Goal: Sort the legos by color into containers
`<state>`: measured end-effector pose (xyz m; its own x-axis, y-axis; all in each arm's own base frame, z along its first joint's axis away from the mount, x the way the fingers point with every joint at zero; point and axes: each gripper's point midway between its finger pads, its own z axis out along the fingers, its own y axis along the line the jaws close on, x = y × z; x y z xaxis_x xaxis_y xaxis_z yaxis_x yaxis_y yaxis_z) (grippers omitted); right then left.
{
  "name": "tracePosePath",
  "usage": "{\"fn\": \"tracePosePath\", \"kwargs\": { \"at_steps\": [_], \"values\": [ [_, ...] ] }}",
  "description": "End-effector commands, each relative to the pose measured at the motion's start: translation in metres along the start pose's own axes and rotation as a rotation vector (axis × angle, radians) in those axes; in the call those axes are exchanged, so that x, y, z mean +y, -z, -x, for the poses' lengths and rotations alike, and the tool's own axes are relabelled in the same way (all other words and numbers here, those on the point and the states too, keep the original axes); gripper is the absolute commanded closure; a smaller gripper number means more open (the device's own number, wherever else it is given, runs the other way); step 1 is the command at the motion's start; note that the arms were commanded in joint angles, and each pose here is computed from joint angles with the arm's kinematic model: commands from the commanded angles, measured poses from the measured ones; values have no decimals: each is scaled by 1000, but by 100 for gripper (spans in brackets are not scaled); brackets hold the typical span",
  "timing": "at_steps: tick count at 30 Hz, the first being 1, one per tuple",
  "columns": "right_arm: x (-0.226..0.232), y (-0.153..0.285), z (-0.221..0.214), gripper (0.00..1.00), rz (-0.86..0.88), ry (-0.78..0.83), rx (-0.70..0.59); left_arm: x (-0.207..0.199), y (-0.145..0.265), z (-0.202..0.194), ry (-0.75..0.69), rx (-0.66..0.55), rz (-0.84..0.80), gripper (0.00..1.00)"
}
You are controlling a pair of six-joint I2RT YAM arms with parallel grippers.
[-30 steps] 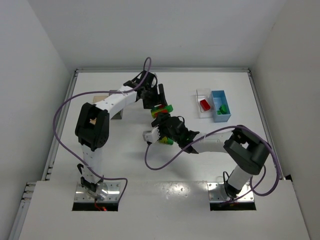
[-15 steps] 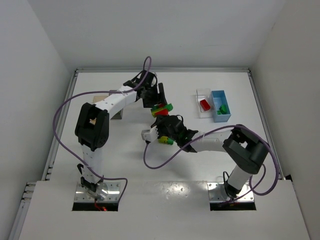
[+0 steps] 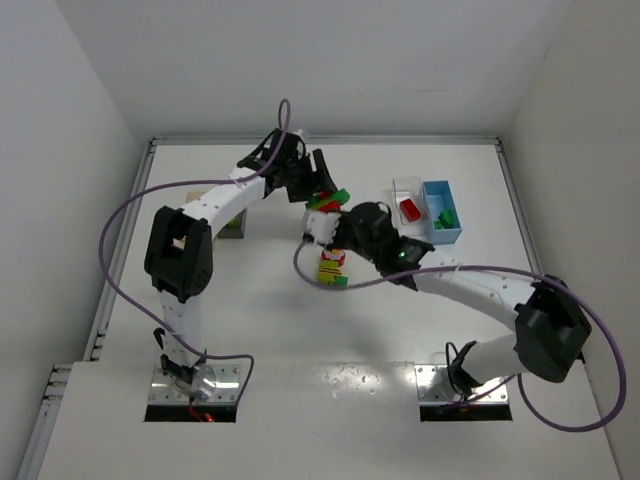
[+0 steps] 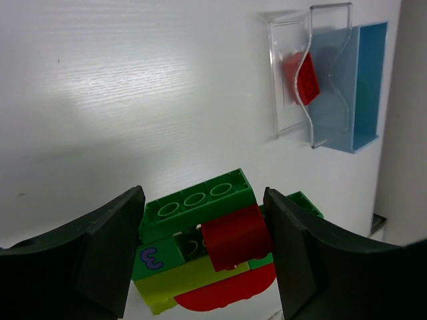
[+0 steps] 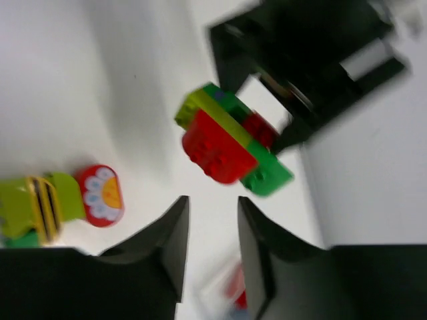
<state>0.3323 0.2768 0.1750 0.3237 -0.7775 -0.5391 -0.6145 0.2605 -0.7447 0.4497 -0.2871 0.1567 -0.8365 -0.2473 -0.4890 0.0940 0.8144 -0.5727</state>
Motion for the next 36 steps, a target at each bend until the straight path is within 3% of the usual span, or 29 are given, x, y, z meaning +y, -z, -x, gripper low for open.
{"fn": "tracePosePath", "kwargs": {
  "at_steps": [1, 6, 10, 16, 22, 30, 36],
  "values": [
    [-10, 12, -5, 61, 55, -517, 55, -11, 27, 31, 121, -85, -175, 100],
    [-34, 14, 3, 59, 58, -873, -30, -22, 30, 43, 254, -85, -292, 100],
    [-34, 9, 1, 46, 95, -1099, -38, -19, 33, 46, 371, -95, -335, 100],
    [-32, -14, 3, 39, 198, -1472, -57, -18, 39, 59, 399, -182, -293, 100],
    [-55, -47, 5, 37, 152, -1637, -72, -34, 40, 60, 394, -214, -283, 100],
    [-88, -63, 24, 37, 149, -1666, -144, -31, 39, 62, 397, -231, -270, 100],
    [-79, -73, 7, 42, 81, -1684, -62, -35, 44, 63, 393, -229, -282, 100]
  ]
}}
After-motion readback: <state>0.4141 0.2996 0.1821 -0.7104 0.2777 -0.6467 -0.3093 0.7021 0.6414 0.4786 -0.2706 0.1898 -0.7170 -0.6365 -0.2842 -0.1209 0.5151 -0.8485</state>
